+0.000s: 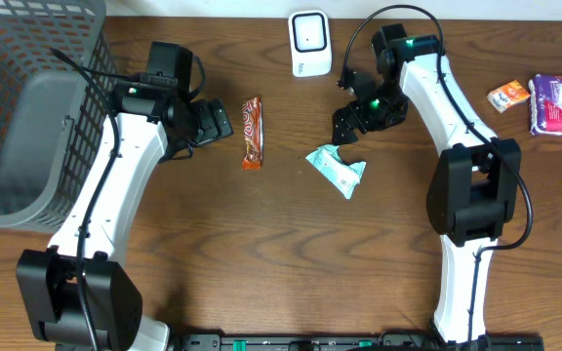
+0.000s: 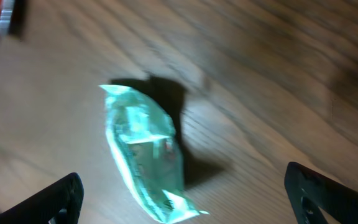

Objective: Scan the item barcode
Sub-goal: 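Lower the right gripper back over the wipes pack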

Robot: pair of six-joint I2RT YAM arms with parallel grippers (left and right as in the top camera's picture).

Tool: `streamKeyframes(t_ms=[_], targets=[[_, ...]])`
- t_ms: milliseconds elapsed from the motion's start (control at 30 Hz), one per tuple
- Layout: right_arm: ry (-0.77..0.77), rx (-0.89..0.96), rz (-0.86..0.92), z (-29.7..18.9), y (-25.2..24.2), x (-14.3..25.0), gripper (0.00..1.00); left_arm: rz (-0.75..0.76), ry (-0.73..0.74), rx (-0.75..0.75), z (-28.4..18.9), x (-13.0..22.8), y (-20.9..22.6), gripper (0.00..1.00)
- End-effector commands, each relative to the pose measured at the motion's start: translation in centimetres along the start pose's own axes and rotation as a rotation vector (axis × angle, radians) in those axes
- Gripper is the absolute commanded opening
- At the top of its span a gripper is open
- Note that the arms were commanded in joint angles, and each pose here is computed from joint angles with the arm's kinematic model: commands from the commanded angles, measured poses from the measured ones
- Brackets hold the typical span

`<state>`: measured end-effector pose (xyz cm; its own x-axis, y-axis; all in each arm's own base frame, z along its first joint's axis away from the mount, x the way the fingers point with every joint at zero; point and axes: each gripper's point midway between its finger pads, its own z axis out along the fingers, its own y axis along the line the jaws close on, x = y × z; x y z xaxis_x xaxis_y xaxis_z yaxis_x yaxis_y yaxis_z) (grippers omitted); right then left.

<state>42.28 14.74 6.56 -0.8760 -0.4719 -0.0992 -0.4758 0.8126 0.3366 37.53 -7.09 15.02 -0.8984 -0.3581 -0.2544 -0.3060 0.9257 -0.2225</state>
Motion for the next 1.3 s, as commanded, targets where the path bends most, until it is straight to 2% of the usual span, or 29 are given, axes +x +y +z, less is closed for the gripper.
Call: streamKeyframes(t_ms=[0,200,500,733,900,1000,1033,1133,1200,1267], targets=[[-0.070,-0.153,-0.087,-0.8,2.3,-0.9,0.99,-0.002,-0.012,-0.008,-0.2,-0.3,0.1,0.98],[-0.078,-0.186,-0.099,-0.8,2.7,-0.8,0.98,-0.002,-0.011,-0.008,-0.2,-0.3,0.1,0.98],[-0.009,-0.207,-0.132,-0.2,3.0,1.1,0.83,-0.002,-0.012,-0.008,-0.2,-0.3,0.1,0.98],[0.043,-0.231,-0.107,2.9,2.5,3.2,0.83,-0.002,-0.011,-0.008,-0.2,-0.3,0.1,0.98],[0.065,-0.273,-0.093,4.7,3.1,4.4,0.77,-0.002,-0.012,-0.008,-0.2,-0.3,0.1,0.98],[0.082,-0.283,-0.094,5.6,3.4,5.1,0.67,-0.002,-0.012,-0.008,-0.2,-0.3,0.1,0.98],[0.087,-0.284,-0.096,5.8,3.6,5.2,0.59,-0.002,-0.012,-0.008,-0.2,-0.3,0.1,0.98],[0.093,-0.285,-0.099,6.1,3.9,5.3,0.43,-0.002,-0.011,-0.008,-0.2,-0.3,0.1,0.98],[0.094,-0.282,-0.084,6.2,4.0,5.2,0.29,-0.002,-0.011,-0.008,-0.2,-0.3,0.1,0.98],[0.090,-0.276,-0.061,6.3,4.1,4.9,0.09,-0.002,-0.012,-0.008,-0.2,-0.3,0.1,0.98]])
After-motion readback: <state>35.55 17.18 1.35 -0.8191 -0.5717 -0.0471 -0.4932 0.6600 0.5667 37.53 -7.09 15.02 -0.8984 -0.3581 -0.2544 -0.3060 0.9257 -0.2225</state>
